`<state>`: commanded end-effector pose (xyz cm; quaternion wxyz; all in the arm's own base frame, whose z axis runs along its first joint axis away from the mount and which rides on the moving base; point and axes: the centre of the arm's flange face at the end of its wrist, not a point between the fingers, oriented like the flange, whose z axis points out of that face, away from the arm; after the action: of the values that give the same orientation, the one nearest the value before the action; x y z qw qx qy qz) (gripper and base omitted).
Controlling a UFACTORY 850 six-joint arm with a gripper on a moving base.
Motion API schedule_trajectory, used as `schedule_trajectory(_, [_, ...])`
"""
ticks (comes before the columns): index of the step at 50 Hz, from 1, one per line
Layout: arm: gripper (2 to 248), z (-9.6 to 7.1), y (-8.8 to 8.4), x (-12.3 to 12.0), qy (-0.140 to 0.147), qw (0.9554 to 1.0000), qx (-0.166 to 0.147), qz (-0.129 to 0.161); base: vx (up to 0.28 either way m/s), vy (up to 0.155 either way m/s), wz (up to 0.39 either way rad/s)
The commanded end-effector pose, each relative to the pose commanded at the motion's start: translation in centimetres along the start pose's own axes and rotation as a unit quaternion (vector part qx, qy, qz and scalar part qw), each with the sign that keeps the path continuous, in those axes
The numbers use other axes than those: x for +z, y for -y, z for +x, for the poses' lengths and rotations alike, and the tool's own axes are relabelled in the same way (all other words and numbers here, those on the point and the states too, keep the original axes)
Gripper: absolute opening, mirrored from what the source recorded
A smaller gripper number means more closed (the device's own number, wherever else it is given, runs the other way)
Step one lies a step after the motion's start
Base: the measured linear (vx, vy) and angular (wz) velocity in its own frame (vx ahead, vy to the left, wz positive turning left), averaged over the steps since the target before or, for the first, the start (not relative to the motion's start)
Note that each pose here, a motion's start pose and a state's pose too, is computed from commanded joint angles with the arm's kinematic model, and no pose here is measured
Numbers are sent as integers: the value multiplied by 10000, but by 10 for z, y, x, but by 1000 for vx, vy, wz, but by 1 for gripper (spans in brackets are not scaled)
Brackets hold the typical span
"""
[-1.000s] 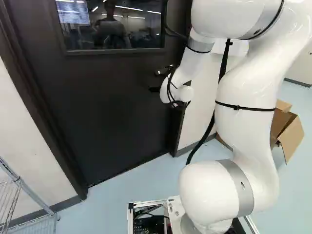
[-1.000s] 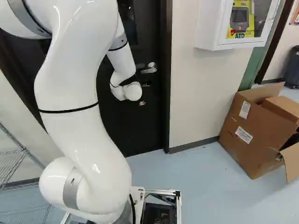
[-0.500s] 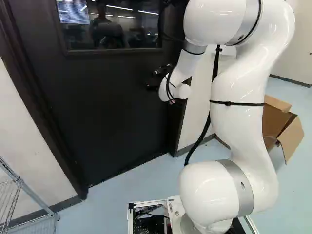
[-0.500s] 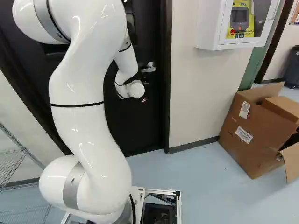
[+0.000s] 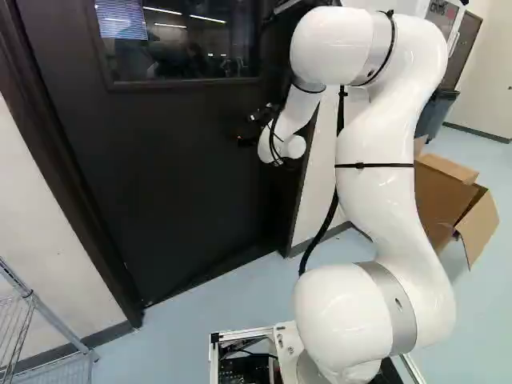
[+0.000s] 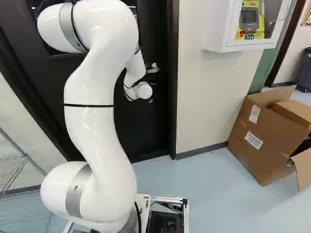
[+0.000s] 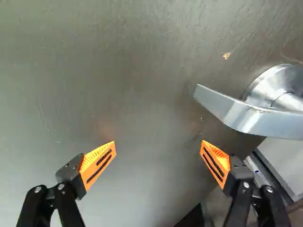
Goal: Open the door and move inside
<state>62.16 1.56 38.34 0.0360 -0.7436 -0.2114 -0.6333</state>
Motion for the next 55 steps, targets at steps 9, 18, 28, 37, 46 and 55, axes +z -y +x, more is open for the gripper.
schedule_trajectory(9, [247, 0, -4, 18, -66, 9999, -66, 45, 0, 0, 0])
schedule_trajectory(18, [247, -1, -8, 36, -136, 9998, -113, 63, 0, 0, 0])
schedule_trajectory(28, [247, -1, -11, 54, -211, 9997, -145, 60, 0, 0, 0])
schedule_trajectory(37, [247, -2, -12, 60, -236, 9996, -155, 60, 0, 0, 0])
schedule_trajectory(46, [247, -2, -13, 61, -239, 9996, -156, 60, 0, 0, 0])
schedule_trajectory(55, [247, -1, -12, 59, -233, 9996, -154, 61, 0, 0, 0])
